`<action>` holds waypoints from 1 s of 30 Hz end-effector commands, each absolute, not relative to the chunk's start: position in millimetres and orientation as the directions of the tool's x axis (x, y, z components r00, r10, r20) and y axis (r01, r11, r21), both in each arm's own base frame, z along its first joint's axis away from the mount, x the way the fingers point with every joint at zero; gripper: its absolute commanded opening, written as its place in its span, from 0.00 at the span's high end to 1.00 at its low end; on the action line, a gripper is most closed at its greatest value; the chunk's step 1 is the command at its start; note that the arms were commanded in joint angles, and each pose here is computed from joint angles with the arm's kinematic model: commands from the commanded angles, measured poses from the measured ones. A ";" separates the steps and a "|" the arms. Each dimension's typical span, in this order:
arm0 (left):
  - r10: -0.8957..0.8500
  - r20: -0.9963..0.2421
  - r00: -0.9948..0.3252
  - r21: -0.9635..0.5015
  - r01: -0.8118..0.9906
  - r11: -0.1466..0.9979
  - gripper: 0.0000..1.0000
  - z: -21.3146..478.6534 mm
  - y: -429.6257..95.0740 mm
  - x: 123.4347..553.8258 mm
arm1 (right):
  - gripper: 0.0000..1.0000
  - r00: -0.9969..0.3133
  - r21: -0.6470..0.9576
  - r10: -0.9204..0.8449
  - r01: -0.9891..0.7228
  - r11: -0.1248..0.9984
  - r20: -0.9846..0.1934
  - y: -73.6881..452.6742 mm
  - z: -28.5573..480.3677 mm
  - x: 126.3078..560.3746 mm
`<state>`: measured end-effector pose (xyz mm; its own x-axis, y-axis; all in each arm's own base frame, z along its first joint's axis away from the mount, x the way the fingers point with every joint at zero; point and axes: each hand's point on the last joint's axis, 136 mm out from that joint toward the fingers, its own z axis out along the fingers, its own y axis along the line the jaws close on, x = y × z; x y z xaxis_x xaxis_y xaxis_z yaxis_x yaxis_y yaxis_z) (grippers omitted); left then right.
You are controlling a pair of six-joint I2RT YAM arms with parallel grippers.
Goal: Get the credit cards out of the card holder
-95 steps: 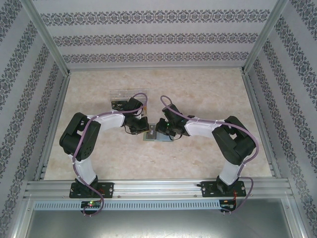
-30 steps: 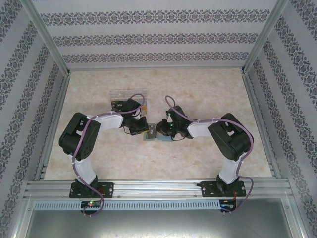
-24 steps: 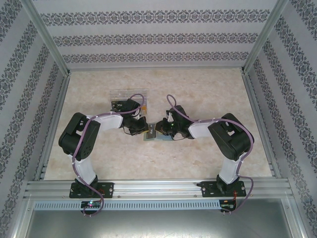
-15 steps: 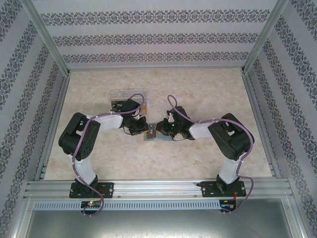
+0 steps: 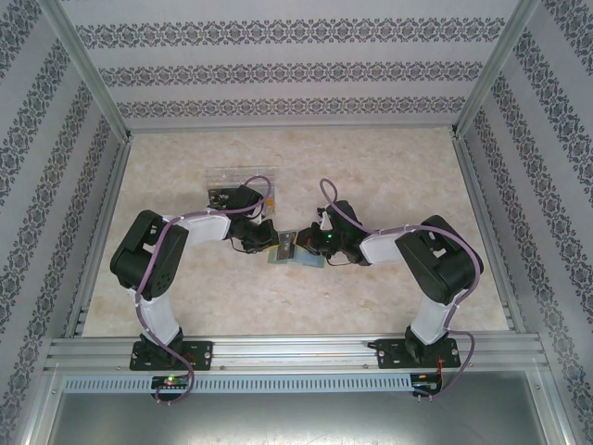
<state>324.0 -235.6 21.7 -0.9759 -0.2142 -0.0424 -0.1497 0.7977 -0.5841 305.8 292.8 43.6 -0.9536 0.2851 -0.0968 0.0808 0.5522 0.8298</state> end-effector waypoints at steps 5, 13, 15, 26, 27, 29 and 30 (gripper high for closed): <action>-0.210 0.058 -0.976 -0.447 -0.213 0.869 0.90 -11.5 -212.2 294.9 | 0.98 -0.945 0.834 0.297 0.053 0.550 -0.136 285.4 54.8 308.4; -0.186 -0.006 -0.983 -0.539 -0.153 0.828 0.82 20.9 -229.1 312.6 | 1.00 -0.942 0.786 0.295 0.060 0.615 -0.159 261.7 46.1 296.7; -0.182 -0.038 -0.983 -0.582 -0.126 0.803 0.75 37.4 -236.2 319.1 | 1.00 -0.939 0.776 0.300 0.063 0.628 -0.166 255.3 45.3 295.4; -0.178 -0.155 -0.972 -0.745 -0.004 0.667 0.28 102.9 -255.7 333.0 | 1.00 -0.915 0.813 0.308 -0.037 0.581 -0.262 242.2 84.1 298.2; -0.173 -0.161 -0.972 -0.758 0.010 0.652 0.24 106.1 -257.2 333.4 | 1.00 -0.912 0.822 0.309 -0.051 0.567 -0.270 243.5 90.8 299.1; -0.167 -0.167 -0.972 -0.788 0.030 0.615 0.19 111.6 -261.5 333.0 | 1.00 -0.910 0.841 0.309 -0.074 0.536 -0.277 247.5 102.7 300.6; -0.167 -0.167 -0.972 -0.807 0.038 0.589 0.16 115.3 -264.6 332.7 | 1.00 -0.907 0.852 0.313 -0.087 0.516 -0.282 250.1 110.8 302.6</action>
